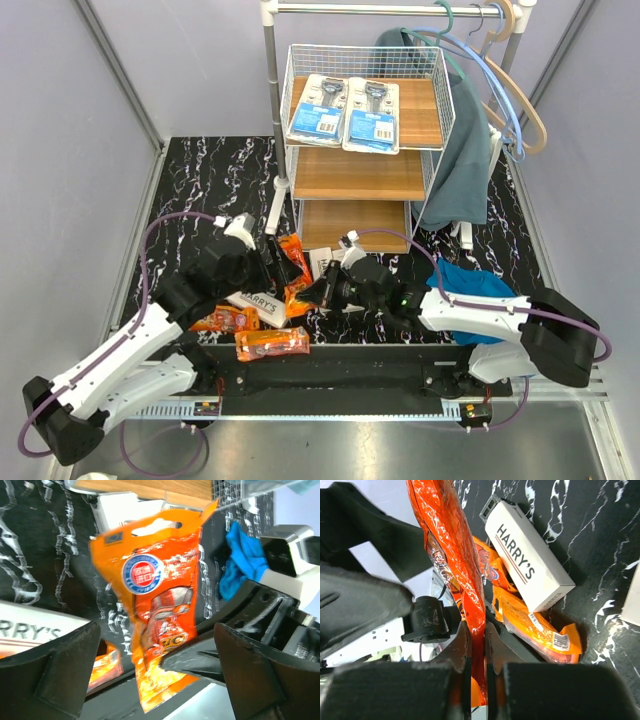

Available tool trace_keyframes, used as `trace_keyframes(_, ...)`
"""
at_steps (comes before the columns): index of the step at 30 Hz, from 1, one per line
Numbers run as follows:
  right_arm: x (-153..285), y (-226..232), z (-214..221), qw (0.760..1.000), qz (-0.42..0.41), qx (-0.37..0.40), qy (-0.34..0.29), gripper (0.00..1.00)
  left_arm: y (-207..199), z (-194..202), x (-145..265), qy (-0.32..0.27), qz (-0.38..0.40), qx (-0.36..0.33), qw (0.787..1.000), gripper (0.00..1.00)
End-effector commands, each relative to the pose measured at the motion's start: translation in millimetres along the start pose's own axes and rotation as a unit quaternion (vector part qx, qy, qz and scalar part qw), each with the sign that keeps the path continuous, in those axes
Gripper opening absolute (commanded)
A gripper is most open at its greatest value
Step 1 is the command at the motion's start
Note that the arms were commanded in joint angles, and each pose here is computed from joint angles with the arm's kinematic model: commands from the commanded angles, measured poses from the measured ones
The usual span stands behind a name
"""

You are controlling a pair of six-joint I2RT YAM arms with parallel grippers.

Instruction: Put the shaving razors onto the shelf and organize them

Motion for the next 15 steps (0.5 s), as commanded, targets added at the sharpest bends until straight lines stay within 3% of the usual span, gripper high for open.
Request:
trace_keyframes(1,11.9,40.2,-14.4,0.999,-0.032,0.031,-0.029,0.00,17.5,-18.7,20.9,-0.040,-0.076,-0.032,0.996,0.99)
trace_keyframes(5,27.9,59.4,-26.5,0.997,-0.032,0.049,-0.054,0.00,50.5,-22.9,41.5,-0.085,-0.166,-0.021,0.982,0.99)
trace_keyframes(11,47.8,74.0,-48.1,0.993,0.000,0.063,-0.104,0.00,72.0,-25.3,70.5,-0.137,-0.209,-0.004,0.968,0.99)
trace_keyframes(15,54.9,79.3,-62.3,0.988,0.026,0.067,-0.133,0.00,78.8,-22.7,77.6,-0.142,-0.222,-0.004,0.965,0.99)
Point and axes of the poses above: each gripper's point midway between its finger pads, its own x axis back along the fingers, its own y axis along the line the jaws close on, z = x × y, the point moved 3 cm from there along x, back along the fingers, and after that the axes turned 9 degrees about -x, right-handed, at the moved point
